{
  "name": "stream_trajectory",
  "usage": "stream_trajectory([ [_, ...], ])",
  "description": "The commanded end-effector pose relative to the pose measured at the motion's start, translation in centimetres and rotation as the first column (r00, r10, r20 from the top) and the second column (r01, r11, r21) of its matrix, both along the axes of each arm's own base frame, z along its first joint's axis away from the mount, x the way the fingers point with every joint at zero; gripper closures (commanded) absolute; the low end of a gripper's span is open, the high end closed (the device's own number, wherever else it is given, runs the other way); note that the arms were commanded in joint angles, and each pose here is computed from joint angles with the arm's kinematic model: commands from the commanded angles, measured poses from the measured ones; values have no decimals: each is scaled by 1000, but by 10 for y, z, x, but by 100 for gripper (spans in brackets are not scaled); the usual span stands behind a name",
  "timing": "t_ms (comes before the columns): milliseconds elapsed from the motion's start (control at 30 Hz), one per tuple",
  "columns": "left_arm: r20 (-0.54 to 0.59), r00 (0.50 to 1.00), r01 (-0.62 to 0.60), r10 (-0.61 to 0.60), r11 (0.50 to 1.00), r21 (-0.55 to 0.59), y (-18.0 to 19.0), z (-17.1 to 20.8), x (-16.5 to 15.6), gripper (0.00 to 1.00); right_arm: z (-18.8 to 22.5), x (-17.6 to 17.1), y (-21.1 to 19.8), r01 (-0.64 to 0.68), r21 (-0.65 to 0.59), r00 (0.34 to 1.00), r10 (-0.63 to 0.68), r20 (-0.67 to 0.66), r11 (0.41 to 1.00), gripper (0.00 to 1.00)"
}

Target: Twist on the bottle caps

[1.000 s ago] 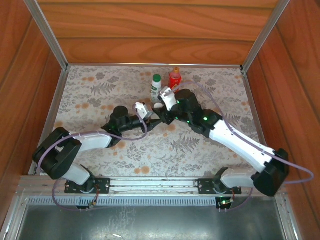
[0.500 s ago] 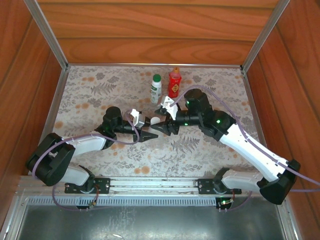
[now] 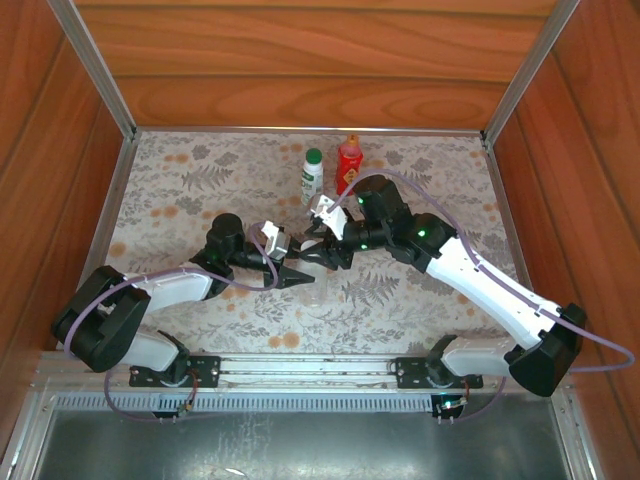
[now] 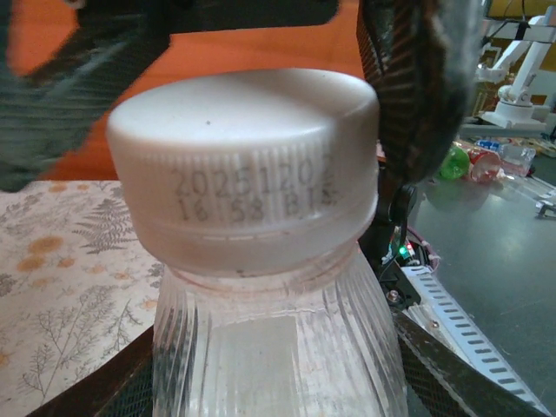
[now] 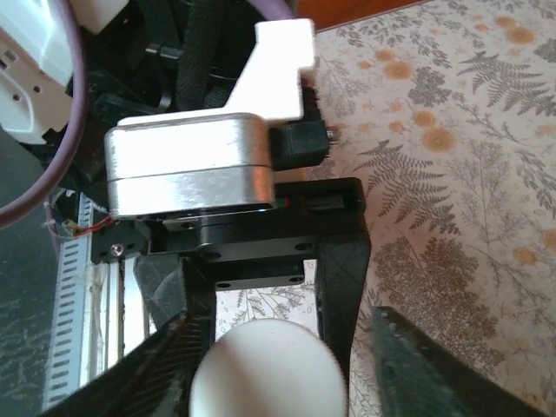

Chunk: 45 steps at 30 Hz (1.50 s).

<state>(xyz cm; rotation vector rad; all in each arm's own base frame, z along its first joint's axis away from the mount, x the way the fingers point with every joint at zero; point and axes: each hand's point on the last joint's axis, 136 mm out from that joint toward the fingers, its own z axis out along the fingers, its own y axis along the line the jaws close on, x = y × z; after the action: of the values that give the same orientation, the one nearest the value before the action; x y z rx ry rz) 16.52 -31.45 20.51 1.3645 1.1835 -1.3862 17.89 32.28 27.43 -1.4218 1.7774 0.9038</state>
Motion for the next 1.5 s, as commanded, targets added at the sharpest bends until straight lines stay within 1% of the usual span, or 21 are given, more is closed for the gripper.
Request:
stream_trajectory([
  [0, 36, 999, 38, -37, 999, -27, 0, 11, -6, 46, 5, -2, 1, -17, 5, 1000, 17, -5, 1000, 53],
  [67, 38, 999, 30, -29, 999, -28, -1, 11, -4, 46, 4, -2, 1, -14, 2, 1000, 14, -10, 1000, 59],
  [133, 39, 999, 4, -3, 1000, -27, -2, 11, 0, 46, 3, 1, 0, 1, -5, 1000, -1, -9, 1000, 63],
  [167, 44, 999, -30, 31, 999, -27, -3, 11, 6, 46, 2, 4, 0, 17, -11, 1000, -17, -6, 1000, 64],
  [267, 65, 975, -210, 210, 978, -17, -7, 6, 39, 46, -2, 18, -3, 95, -38, 995, -95, 10, 995, 71],
  [333, 78, 948, -308, 308, 951, -10, -9, 3, 59, 46, -8, 41, -8, 219, -67, 975, -217, 42, 973, 72],
  [367, 76, 932, -356, 356, 934, -6, -10, 3, 70, 46, -12, 58, -13, 317, -75, 948, -312, 67, 946, 72],
  [467, 58, 888, -457, 456, 890, 2, -16, 4, 96, 46, -20, 86, -17, 468, -62, 883, -463, 81, 881, 76],
  [533, 72, 876, -479, 477, 878, 9, -22, 0, 103, 46, -28, 106, -26, 604, -69, 797, -601, 61, 794, 80],
  [600, 73, 869, -492, 490, 871, 15, -26, -3, 107, 46, -39, 121, -36, 710, -93, 704, -709, 50, 698, 81],
  [633, 72, 869, -492, 490, 871, 14, -27, -2, 107, 46, -43, 125, -40, 740, -100, 671, -739, 54, 665, 81],
  [667, 73, 869, -492, 490, 871, 11, -27, -1, 107, 46, -45, 128, -43, 757, -103, 653, -755, 62, 646, 81],
  [733, 78, 868, -492, 490, 871, 5, -25, 2, 105, 46, -44, 127, -42, 754, -96, 656, -752, 60, 650, 79],
  [767, 85, 869, -490, 488, 872, 3, -24, 2, 103, 46, -42, 125, -39, 739, -90, 673, -738, 52, 668, 76],
  [833, 97, 868, -490, 487, 872, 4, -22, 0, 100, 46, -35, 118, -33, 695, -64, 719, -693, 44, 717, 67],
  [900, 111, 869, -487, 483, 873, 11, -19, -5, 97, 46, -23, 109, -27, 636, -12, 771, -635, 35, 772, 55],
  [967, 119, 882, -461, 456, 887, 20, -19, -11, 91, 46, -8, 98, -26, 586, 47, 808, -588, 35, 809, 46],
  [1100, 129, 918, -381, 375, 924, 27, -19, -18, 73, 46, 15, 75, -31, 492, 158, 862, -504, 44, 856, 34],
  [1167, 139, 928, -351, 344, 936, 24, -19, -18, 66, 46, 19, 69, -35, 477, 156, 869, -491, 58, 865, 31],
  [1267, 154, 933, -333, 326, 943, 21, -19, -19, 62, 46, 13, 63, -40, 471, 104, 876, -478, 58, 876, 28],
  [1467, 159, 932, -333, 326, 943, 18, -19, -17, 63, 46, -1, 60, -38, 477, 9, 879, -477, 21, 879, 26],
])
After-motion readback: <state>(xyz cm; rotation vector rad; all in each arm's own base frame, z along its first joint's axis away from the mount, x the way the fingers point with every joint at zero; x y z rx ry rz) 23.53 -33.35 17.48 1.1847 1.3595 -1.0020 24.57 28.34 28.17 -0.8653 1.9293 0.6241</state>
